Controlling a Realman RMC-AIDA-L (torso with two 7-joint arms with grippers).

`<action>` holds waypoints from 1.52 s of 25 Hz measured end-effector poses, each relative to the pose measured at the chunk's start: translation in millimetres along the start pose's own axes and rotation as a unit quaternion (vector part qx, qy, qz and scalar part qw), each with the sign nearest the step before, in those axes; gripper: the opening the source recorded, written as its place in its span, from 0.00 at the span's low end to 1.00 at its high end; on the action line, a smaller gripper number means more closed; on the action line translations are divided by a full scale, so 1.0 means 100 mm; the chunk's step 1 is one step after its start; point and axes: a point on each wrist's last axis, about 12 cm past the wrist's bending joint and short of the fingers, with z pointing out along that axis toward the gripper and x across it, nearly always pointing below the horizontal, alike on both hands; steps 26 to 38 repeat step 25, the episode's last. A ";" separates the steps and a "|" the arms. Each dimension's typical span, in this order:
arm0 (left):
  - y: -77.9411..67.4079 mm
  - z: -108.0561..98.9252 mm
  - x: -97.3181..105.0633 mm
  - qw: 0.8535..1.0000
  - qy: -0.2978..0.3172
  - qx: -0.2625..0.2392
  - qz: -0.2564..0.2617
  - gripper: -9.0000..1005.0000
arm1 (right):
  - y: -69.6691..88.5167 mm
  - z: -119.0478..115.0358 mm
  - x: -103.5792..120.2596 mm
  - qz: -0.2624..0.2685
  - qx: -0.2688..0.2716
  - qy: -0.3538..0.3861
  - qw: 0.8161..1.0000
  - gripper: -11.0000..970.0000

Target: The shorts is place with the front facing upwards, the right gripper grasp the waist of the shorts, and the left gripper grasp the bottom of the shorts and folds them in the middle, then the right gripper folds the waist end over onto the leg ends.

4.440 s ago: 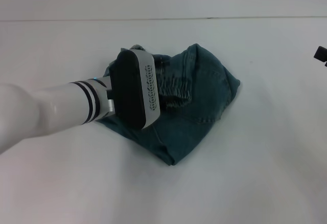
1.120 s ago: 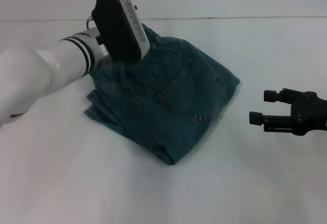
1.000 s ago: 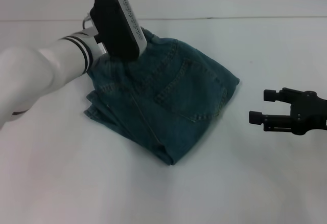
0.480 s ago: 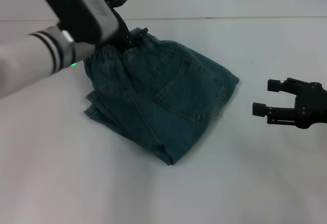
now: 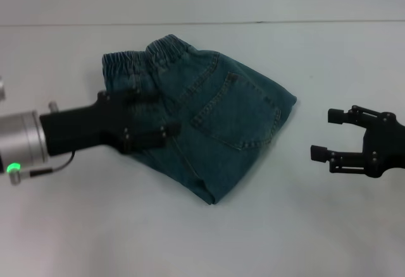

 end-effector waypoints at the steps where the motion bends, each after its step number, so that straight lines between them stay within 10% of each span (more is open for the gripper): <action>1: -0.04 -0.03 0.08 1.000 -0.003 0.001 -0.013 0.82 | 0.01 0.03 0.01 -0.001 -0.003 -0.001 1.000 0.99; 10: -0.17 -0.03 0.35 0.999 0.013 -0.008 -0.043 0.82 | 0.00 0.24 -0.02 -0.007 -0.025 0.011 1.000 0.99; 38: -0.16 0.01 0.36 0.999 0.017 -0.011 -0.047 0.83 | 0.05 0.33 -0.05 -0.003 -0.052 0.017 0.999 0.99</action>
